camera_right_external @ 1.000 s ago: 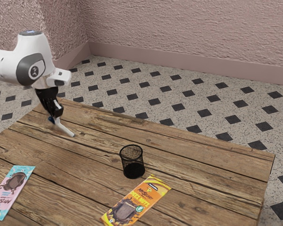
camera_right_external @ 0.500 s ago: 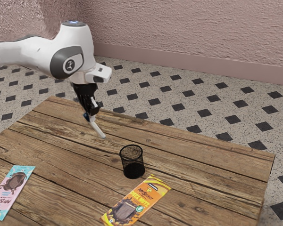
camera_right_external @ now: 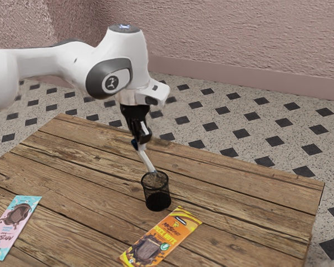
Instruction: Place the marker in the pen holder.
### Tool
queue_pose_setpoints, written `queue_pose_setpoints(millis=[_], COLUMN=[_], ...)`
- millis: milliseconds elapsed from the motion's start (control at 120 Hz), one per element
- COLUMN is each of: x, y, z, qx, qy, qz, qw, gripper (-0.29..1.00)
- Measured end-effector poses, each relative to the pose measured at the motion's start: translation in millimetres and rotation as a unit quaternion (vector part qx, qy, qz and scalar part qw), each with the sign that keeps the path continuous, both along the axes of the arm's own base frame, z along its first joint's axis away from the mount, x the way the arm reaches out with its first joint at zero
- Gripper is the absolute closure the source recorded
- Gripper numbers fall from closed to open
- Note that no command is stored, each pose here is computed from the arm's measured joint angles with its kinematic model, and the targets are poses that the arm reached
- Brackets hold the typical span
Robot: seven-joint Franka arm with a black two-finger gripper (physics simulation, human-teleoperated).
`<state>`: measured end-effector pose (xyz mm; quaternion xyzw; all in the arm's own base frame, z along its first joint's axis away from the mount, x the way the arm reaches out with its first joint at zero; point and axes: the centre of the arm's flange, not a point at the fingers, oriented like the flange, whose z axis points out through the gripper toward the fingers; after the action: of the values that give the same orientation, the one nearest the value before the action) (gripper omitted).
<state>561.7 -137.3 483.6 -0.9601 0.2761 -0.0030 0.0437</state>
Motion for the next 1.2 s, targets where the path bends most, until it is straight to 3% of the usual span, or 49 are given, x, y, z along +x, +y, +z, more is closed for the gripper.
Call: queue_pose_setpoints(millis=[450, 1075, 1200], x=[-18, 40, 42], y=[-17, -21, -20], z=[-7, -36, -40], qx=[0.019, 0.021, 0.020], qy=[0.057, 0.066, 0.067], qz=[0.008, 0.033, 0.033], qw=[0.998, 0.997, 0.997], gripper=[0.69, 0.69, 0.42])
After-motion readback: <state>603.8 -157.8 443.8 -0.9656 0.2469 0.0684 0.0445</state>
